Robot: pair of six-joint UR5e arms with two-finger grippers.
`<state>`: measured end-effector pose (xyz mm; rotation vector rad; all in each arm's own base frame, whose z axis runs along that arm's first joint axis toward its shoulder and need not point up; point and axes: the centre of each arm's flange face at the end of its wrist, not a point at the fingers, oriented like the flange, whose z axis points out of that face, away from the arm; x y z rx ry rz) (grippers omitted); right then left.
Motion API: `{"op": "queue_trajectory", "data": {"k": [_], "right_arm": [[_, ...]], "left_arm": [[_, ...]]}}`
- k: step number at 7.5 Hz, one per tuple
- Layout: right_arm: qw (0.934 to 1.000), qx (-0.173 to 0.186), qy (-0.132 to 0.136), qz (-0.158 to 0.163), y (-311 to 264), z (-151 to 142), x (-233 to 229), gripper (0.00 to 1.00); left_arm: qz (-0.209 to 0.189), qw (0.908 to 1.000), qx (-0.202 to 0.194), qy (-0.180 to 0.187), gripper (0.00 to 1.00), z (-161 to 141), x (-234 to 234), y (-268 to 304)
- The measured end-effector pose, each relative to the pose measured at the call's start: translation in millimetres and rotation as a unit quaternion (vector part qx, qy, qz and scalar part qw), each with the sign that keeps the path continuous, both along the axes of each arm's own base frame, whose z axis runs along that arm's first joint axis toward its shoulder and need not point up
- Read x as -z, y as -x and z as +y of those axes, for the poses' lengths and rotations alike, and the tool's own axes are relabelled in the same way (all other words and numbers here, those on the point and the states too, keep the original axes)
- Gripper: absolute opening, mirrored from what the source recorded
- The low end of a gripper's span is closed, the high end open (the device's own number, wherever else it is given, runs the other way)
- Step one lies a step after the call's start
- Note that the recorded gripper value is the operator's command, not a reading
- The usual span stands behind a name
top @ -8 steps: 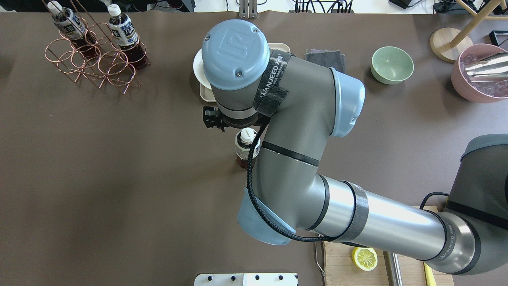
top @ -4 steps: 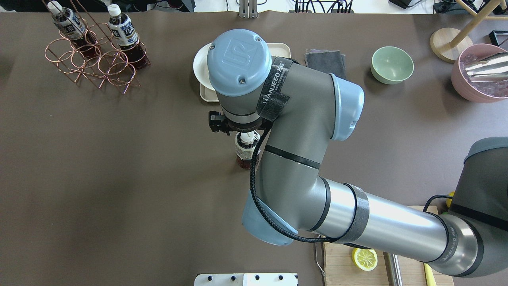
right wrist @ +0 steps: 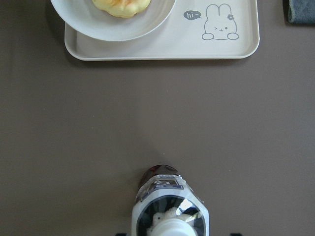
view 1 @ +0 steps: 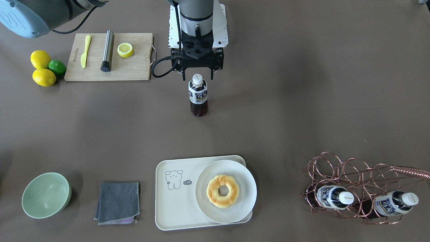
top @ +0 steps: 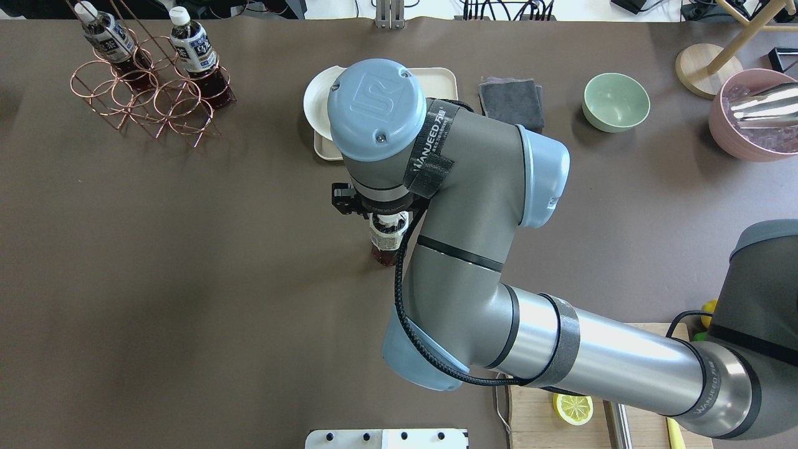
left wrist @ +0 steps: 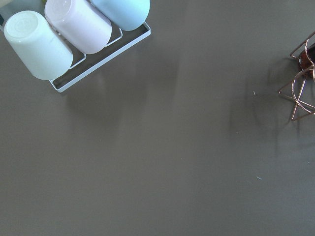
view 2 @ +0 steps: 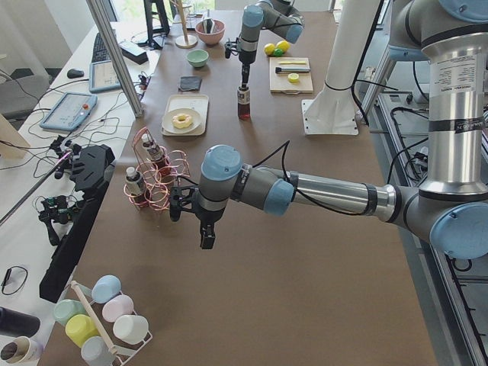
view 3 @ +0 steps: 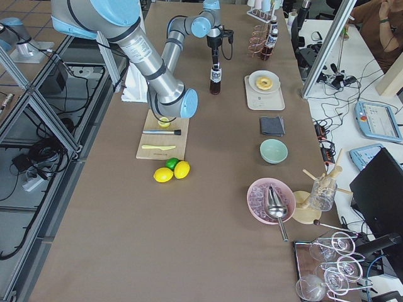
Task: Place tea on tray
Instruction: 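Lower the right gripper and grasp the tea bottle, then carry the bottle onto the beige tray beside the plate and release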
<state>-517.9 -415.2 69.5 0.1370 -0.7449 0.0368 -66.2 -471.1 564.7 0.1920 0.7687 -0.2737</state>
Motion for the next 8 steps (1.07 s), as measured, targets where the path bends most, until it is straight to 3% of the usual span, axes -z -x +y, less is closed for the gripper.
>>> {"op": "queue_trajectory", "data": {"k": [2, 3, 4, 8], "right_arm": [[1.0000, -0.003, 0.005, -0.002, 2, 3, 1, 0.21], [1.0000, -0.003, 0.006, -0.002, 2, 3, 1, 0.04], [1.0000, -0.004, 0.006, -0.002, 2, 3, 1, 0.00], [0.9995, -0.026, -0.007, -0.016, -26, -15, 16, 0.00]], "left_arm": [[0.000, 1.0000, 0.000, -0.002, 0.97, -1, 1, 0], [0.000, 1.0000, 0.000, -0.002, 0.97, -2, 2, 0], [0.000, 1.0000, 0.000, -0.002, 0.97, -2, 2, 0], [0.000, 1.0000, 0.000, -0.002, 0.97, -1, 2, 0]]}}
